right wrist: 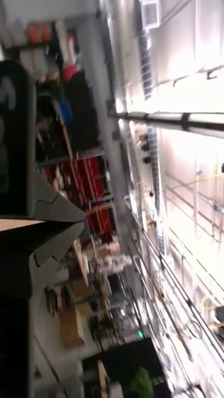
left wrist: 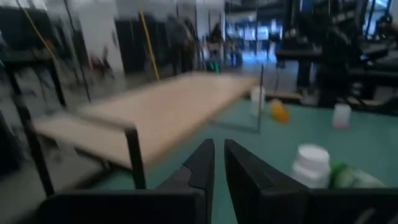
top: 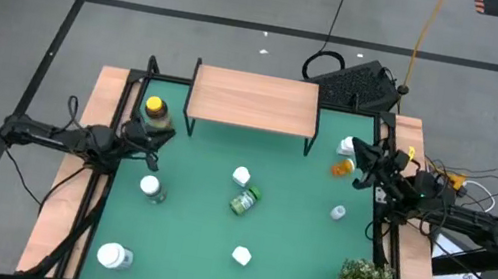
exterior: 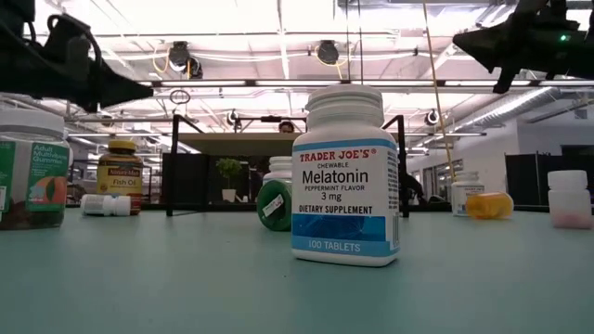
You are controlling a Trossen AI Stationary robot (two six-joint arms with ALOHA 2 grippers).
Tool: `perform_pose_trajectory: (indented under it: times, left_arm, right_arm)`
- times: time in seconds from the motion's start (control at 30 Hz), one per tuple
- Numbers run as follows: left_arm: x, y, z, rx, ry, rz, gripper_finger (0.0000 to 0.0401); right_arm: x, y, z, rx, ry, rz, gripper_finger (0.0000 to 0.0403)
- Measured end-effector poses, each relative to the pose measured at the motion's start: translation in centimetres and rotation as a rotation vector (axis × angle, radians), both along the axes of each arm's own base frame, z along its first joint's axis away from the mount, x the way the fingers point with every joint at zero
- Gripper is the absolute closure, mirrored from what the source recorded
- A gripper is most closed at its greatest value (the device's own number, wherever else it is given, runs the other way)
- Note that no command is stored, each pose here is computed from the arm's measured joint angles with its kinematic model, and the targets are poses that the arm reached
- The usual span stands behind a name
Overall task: Pick and place medicine bottles onto shelf by color
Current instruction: Put the top right small white medicine bottle on the shelf
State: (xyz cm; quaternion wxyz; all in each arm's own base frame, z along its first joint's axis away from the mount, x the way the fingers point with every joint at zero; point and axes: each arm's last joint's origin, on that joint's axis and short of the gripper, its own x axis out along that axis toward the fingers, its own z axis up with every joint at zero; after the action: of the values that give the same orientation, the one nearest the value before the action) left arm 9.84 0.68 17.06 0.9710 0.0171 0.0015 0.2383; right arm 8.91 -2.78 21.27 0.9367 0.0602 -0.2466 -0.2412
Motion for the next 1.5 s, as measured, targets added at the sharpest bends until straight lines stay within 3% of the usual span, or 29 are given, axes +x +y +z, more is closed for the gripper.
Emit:
perform_pose_trajectory:
  times: [0.1, 0.17, 0.3, 0.5, 0.63, 0.73, 0.83, 1.0, 1.1, 1.3, 1.43, 1.5]
  left_arm:
    - [0.0, -0.1, -0.2, -0.119, -0.034, -0.020, 0.0359]
    - [0.1, -0.2, -0.2, -0.155, -0.052, -0.037, 0.0359]
    - [0.1, -0.3, 0.3, -0.118, -0.083, -0.041, 0.0359]
    - [0.1, 0.0, 0.4, -0.016, -0.048, -0.005, 0.0359]
    - [0.1, 0.3, 0.4, -0.021, -0.049, 0.039, 0.0359]
    - [0.1, 0.4, 0.4, -0.111, -0.101, 0.045, 0.0359]
    - [0.1, 0.4, 0.4, -0.187, -0.141, 0.042, 0.0359]
    - [0.1, 0.2, 0.3, -0.200, -0.138, 0.032, 0.0359]
    - [0.2, 0.2, 0.1, -0.204, -0.119, 0.029, 0.0359]
    - [0.5, 0.2, -0.3, -0.218, -0.078, 0.033, 0.0359]
    - [0.7, 0.1, -0.5, -0.243, -0.067, 0.034, 0.0359]
    - [0.9, -0.1, -0.7, -0.234, -0.030, -0.026, 0.0359]
  right_arm:
    - [-0.1, -0.4, -0.3, 0.023, 0.045, -0.136, 0.0402]
    - [0.1, -0.5, -0.7, 0.013, 0.103, -0.158, 0.0394]
    - [0.5, -0.7, -1.0, 0.002, 0.158, -0.178, 0.0356]
    - [0.9, -1.0, -1.4, -0.036, 0.250, -0.240, 0.0259]
    - [1.1, -1.2, -1.8, -0.004, 0.288, -0.310, 0.0199]
    - [1.3, -1.3, -2.1, 0.018, 0.311, -0.321, 0.0173]
    - [1.6, -1.3, -2.5, 0.046, 0.333, -0.305, 0.0164]
    - [2.1, -1.4, -3.1, 0.068, 0.396, -0.298, 0.0163]
    - [2.5, -1.5, -4.6, 0.077, 0.590, -0.298, 0.0163]
    - [3.4, -2.0, -2.5, 0.177, 0.811, -0.373, 0.0168]
    - [4.2, -2.2, -0.4, 0.194, 0.800, -0.371, 0.0168]
    - [4.4, -2.3, 0.2, 0.185, 0.819, -0.378, 0.0168]
